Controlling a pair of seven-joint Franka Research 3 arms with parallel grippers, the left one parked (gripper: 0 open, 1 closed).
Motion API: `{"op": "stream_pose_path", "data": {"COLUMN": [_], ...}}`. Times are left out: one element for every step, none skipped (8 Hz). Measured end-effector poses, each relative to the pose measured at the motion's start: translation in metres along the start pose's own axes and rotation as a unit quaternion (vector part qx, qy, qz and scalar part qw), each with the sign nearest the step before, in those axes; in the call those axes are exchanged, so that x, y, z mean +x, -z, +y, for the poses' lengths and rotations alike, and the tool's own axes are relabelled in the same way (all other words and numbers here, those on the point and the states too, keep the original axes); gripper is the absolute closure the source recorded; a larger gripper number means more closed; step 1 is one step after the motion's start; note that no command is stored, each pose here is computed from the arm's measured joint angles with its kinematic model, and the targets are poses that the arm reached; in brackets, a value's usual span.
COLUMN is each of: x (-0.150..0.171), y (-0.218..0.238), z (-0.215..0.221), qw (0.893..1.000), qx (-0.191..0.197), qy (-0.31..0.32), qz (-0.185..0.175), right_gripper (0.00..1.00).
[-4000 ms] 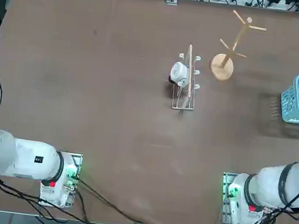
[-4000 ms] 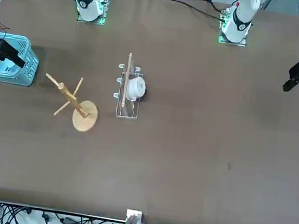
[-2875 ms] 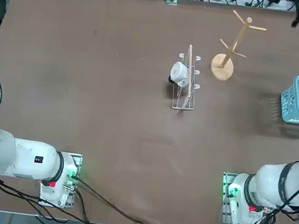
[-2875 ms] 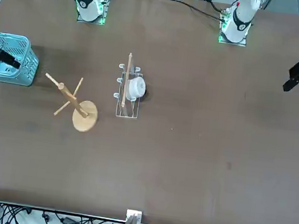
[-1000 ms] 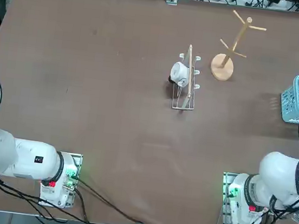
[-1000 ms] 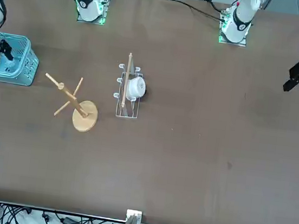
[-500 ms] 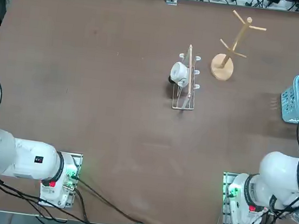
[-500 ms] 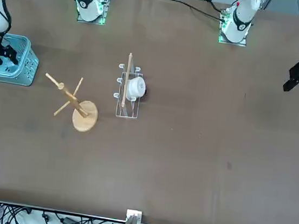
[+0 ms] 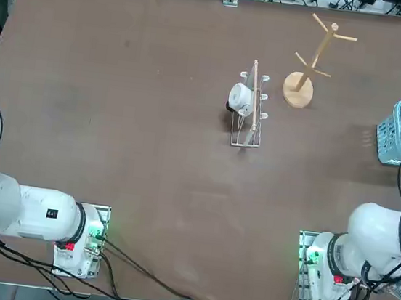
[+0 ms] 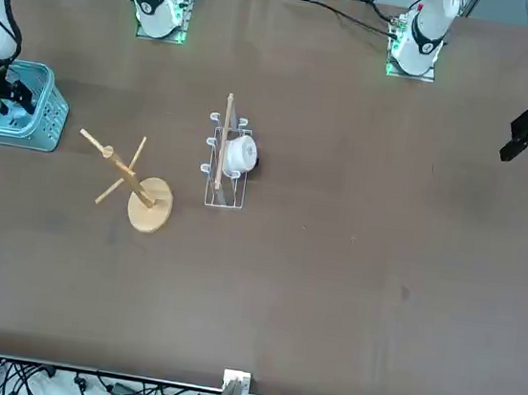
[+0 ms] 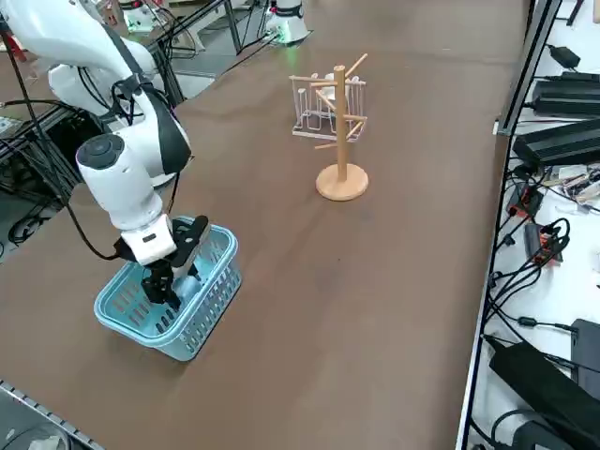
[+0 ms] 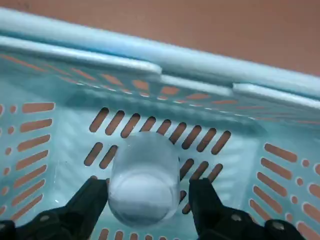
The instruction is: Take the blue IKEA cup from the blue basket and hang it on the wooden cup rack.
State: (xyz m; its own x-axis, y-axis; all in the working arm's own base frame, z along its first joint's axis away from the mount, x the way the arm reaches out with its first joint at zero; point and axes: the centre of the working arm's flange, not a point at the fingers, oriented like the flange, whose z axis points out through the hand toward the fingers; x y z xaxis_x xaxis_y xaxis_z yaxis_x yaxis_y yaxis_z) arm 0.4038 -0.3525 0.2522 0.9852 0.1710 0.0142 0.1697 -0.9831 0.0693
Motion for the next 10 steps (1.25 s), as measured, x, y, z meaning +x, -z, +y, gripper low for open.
{"op": "stream_pose_path", "data": {"x": [0.0000, 0.0001, 0.0000, -0.0001, -0.0001, -0.0002, -0.0002, -0.0002, -0.0001, 0.0002], "y": [-0.0021, -0.0040, -0.0049, -0.0053, -0.0058, -0.0064, -0.0068, -0.0069, -0.0069, -0.0066], "z": [-0.0002, -0.0005, -0.0006, -0.0006, -0.0006, -0.0007, -0.0008, -0.0008, -0.0008, -0.0007], "qw": [1.000, 1.000, 1.000, 1.000, 1.000, 1.000, 1.000, 1.000, 1.000, 1.000], "qx": [0.000, 0.001, 0.001, 0.002, 0.002, 0.002, 0.002, 0.002, 0.002, 0.002], "qy": [0.000, 0.001, 0.001, 0.001, 0.001, 0.002, 0.002, 0.002, 0.002, 0.002], "qz": [0.000, -0.001, -0.001, -0.001, -0.001, -0.001, -0.002, -0.002, -0.001, -0.001], "right_gripper": [0.00, 0.00, 0.00, 0.00, 0.00, 0.00, 0.03, 0.08, 0.14, 0.17]}}
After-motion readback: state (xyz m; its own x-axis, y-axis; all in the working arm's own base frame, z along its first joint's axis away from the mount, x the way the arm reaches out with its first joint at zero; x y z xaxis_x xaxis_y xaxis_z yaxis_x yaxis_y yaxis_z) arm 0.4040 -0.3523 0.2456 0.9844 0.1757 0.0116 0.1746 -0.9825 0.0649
